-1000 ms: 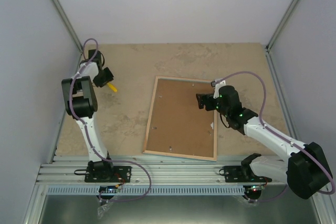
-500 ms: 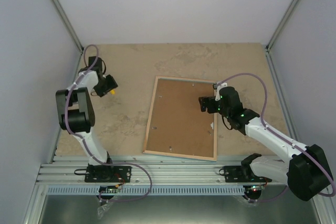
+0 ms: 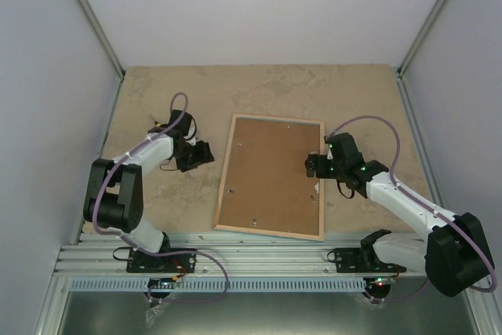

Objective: Take the photo out of the frame

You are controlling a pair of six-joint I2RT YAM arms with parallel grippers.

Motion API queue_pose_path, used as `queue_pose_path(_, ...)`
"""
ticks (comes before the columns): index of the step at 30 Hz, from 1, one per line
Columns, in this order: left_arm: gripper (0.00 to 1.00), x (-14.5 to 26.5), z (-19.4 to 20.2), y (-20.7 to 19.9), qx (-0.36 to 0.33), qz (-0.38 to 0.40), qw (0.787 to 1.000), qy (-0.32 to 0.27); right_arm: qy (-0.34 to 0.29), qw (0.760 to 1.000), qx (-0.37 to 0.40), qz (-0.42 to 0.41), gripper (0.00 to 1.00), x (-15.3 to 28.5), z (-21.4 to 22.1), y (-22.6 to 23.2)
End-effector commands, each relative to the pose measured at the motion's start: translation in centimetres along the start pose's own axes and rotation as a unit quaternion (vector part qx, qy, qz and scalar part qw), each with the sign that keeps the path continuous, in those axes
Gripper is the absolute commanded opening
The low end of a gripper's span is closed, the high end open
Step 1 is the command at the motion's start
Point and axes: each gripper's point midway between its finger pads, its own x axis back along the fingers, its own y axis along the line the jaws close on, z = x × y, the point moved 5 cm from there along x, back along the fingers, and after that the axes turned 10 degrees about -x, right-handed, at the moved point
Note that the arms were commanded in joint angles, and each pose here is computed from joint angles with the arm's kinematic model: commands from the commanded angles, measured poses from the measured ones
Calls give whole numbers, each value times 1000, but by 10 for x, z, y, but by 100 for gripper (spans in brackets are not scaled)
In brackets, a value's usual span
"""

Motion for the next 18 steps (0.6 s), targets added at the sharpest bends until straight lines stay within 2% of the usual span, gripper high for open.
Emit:
queue_pose_path(1, 68, 1, 20, -34, -25, 62, 998, 8, 47, 998, -30, 9, 98, -7, 21, -12)
queue_pose_path(9, 70, -13, 55, -41, -29, 92, 994, 43, 96, 994, -56, -14, 98, -25, 44, -13)
queue_pose_path(18, 70, -25, 66, -59, -25, 141, 988, 61, 119, 990, -63, -38, 98, -39, 48, -5)
